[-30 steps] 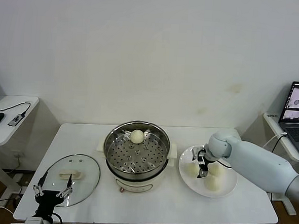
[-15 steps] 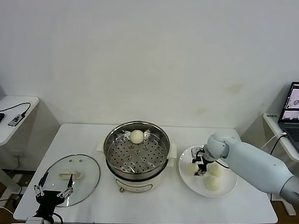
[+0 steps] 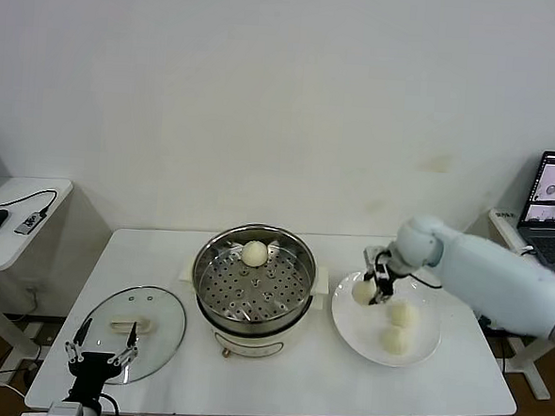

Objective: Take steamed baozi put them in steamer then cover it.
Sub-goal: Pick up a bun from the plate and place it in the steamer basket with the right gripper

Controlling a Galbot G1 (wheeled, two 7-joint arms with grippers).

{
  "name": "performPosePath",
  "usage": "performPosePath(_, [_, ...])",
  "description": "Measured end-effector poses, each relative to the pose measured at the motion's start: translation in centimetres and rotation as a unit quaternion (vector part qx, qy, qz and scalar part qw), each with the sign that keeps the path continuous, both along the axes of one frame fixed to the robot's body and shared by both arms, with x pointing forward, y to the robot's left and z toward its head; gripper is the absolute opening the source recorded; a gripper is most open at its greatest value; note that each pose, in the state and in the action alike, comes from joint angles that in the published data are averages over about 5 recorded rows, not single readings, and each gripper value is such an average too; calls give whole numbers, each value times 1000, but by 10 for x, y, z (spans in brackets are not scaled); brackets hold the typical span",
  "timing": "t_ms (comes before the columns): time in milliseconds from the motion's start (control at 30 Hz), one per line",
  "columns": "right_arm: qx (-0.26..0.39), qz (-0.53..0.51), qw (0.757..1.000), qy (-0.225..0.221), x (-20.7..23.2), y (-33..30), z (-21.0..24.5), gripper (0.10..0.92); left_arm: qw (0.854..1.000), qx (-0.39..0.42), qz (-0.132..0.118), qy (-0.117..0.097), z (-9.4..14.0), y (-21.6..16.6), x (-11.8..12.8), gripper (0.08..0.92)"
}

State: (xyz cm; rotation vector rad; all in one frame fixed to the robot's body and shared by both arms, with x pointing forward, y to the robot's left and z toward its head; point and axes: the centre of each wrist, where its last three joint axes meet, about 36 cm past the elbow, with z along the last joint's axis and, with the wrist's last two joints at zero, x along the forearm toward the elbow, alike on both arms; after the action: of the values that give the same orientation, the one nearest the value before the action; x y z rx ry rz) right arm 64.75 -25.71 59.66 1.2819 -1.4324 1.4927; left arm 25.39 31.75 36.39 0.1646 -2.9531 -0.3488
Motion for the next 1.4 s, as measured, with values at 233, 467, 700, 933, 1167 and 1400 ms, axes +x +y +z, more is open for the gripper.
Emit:
performPosePath(233, [30, 14, 999, -29, -1, 44, 79, 594, 1000, -2, -4, -3, 1, 2, 4, 823])
performPosePath(467, [61, 31, 997, -28, -5, 116, 106, 594, 1000, -2, -8, -1, 0, 3, 7, 823])
performPosePath(700, [77, 36, 996, -12, -8, 192, 95, 594, 1000, -3, -6, -3, 1, 5, 8, 823])
performPosePath(933, [77, 22, 997, 9, -9, 246, 64, 594, 1000, -3, -5, -3, 1, 3, 5, 823])
performPosePath(1167, [80, 8, 996, 29, -11, 282, 32, 594, 1000, -5, -6, 4, -3, 2, 3, 823])
performPosePath(1400, [79, -2, 996, 41, -13, 305, 6, 597, 1000, -4, -8, 3, -5, 3, 4, 823])
